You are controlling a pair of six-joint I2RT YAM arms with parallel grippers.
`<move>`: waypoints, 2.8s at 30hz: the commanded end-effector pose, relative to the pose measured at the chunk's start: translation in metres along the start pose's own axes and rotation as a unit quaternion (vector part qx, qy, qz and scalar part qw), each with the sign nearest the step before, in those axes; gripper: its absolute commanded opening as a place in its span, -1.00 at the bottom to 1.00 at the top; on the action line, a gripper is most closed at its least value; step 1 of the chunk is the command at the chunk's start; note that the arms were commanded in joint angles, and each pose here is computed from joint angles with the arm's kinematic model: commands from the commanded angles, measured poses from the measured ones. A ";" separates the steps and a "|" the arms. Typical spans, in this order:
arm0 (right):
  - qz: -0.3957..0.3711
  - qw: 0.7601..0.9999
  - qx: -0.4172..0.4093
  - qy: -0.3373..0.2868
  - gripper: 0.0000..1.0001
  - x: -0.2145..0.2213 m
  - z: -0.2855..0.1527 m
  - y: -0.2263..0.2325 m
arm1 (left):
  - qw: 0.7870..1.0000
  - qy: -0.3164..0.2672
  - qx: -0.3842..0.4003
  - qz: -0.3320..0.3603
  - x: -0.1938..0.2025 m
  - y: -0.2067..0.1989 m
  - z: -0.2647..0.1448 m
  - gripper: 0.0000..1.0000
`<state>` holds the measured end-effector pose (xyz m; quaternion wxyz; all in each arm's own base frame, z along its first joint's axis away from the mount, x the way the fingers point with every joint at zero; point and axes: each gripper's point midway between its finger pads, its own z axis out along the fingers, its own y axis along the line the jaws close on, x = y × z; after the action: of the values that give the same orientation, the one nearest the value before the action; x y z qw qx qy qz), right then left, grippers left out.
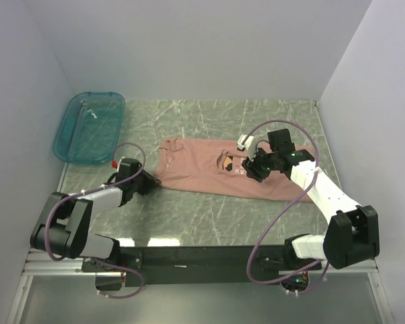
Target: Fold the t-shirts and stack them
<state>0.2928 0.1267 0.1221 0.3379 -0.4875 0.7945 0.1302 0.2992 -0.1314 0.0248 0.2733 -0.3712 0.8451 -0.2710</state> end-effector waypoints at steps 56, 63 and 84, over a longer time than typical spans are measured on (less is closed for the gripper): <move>0.384 0.919 -0.069 0.052 0.31 -0.113 0.243 -0.099 | 0.933 -0.236 0.114 0.246 -0.111 -0.089 -0.174 0.97; 0.372 0.925 -0.067 0.035 -0.45 -0.123 0.238 -0.103 | 0.935 -0.230 0.116 0.244 -0.108 -0.089 -0.173 0.96; 0.540 0.833 0.110 -0.050 -1.00 -0.048 0.152 -0.278 | 0.946 -0.042 0.228 0.227 -0.048 -0.110 -0.121 0.93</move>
<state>0.5891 0.1359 0.0403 0.2514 0.0378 0.9364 0.2418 0.2942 -0.1099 0.1791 0.4367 -0.1312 0.8321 -0.3157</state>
